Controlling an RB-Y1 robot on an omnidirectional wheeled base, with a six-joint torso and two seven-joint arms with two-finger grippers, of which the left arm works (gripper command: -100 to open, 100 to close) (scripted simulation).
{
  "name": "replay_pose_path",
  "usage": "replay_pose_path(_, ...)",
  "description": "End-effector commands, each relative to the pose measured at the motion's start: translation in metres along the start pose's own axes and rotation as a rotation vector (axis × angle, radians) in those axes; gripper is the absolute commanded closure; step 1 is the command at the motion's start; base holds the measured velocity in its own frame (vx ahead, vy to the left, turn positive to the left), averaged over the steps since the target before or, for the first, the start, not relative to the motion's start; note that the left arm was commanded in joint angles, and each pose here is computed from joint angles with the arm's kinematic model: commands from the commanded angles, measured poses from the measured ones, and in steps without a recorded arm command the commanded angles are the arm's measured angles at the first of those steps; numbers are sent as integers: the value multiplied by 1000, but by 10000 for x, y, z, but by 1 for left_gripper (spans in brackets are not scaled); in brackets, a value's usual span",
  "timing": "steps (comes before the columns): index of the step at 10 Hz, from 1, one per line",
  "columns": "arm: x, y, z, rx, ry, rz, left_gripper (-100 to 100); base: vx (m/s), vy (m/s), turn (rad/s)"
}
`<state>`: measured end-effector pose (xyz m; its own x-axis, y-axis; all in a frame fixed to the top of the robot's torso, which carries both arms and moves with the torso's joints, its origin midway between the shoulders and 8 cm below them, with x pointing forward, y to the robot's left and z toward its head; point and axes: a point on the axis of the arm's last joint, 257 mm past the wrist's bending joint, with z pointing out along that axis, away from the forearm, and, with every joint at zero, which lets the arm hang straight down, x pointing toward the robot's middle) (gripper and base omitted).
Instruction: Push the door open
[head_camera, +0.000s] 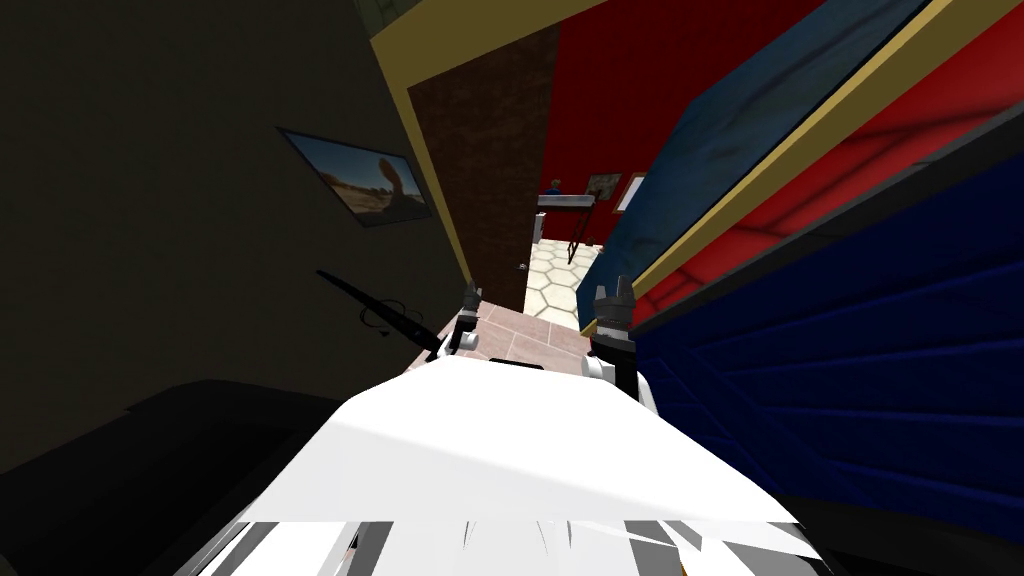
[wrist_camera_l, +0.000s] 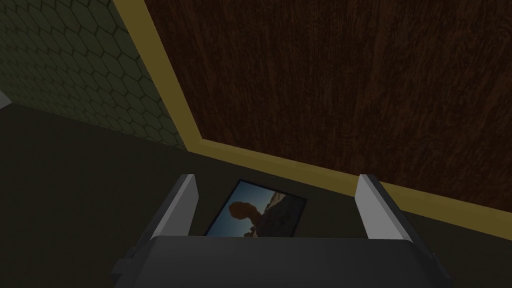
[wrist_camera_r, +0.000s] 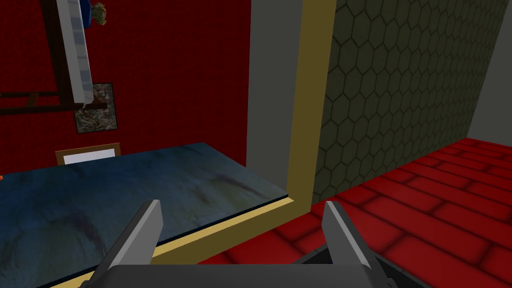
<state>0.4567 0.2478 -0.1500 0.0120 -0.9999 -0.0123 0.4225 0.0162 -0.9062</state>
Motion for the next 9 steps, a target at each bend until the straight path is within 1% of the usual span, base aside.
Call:
replay_pose_path(1,10,132,-7,-17,4,1,-100,107,13,-49)
replay_pose_path(2,8,155,-16,-22,4,1,-100,70,7,-15)
replay_pose_path(4,39,308,-22,-43,9,2,-100,61,4,-36)
replay_pose_path(7,86,577,-57,-85,17,3,-100,93,4,-42)
replay_pose_path(9,103,675,-77,-102,19,3,-100,87,1,-26)
